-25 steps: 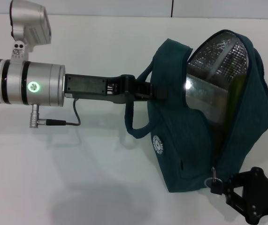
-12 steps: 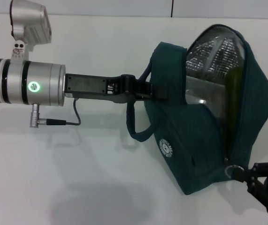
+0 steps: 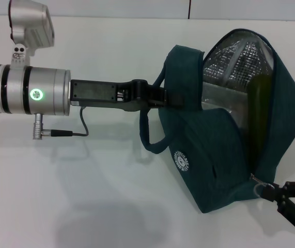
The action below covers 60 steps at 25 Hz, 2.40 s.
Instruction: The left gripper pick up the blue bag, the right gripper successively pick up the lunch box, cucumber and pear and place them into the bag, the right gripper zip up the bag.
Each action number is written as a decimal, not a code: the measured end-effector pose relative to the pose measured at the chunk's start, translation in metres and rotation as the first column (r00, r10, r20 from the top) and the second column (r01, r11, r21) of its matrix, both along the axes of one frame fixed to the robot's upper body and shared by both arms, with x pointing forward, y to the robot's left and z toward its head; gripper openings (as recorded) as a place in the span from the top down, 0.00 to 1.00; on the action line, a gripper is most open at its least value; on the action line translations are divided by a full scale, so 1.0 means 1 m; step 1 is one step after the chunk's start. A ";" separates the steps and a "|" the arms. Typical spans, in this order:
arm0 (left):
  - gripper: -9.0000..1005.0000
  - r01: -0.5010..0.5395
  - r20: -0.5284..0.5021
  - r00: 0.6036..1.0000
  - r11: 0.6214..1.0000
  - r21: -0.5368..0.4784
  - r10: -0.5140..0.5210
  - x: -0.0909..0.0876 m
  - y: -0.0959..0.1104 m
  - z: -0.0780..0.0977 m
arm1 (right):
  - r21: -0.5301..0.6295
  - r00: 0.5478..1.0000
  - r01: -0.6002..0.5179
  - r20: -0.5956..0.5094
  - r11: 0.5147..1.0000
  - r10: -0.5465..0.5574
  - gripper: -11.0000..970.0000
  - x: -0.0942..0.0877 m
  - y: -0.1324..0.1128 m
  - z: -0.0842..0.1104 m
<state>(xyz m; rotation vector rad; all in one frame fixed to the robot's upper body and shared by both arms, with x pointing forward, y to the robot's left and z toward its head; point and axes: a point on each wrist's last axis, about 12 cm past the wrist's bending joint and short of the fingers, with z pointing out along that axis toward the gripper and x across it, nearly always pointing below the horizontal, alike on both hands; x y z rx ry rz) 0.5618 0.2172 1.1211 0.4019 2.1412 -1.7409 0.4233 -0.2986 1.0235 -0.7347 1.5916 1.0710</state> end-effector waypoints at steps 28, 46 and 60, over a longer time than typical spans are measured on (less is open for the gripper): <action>0.90 -0.013 0.018 1.000 1.000 0.009 0.013 0.000 0.000 -0.002 | 0.068 0.999 -0.031 0.039 0.997 0.029 0.94 0.009 0.006 0.012; 0.78 -0.069 0.219 0.971 0.987 -0.142 0.100 -0.016 0.016 -0.005 | 0.079 0.993 -0.075 0.092 0.994 0.068 0.93 0.028 0.020 0.021; 0.18 -0.025 0.592 0.767 0.933 -0.358 0.248 -0.057 0.041 -0.002 | 0.143 0.971 -0.070 0.238 0.987 0.035 0.92 0.042 0.022 0.041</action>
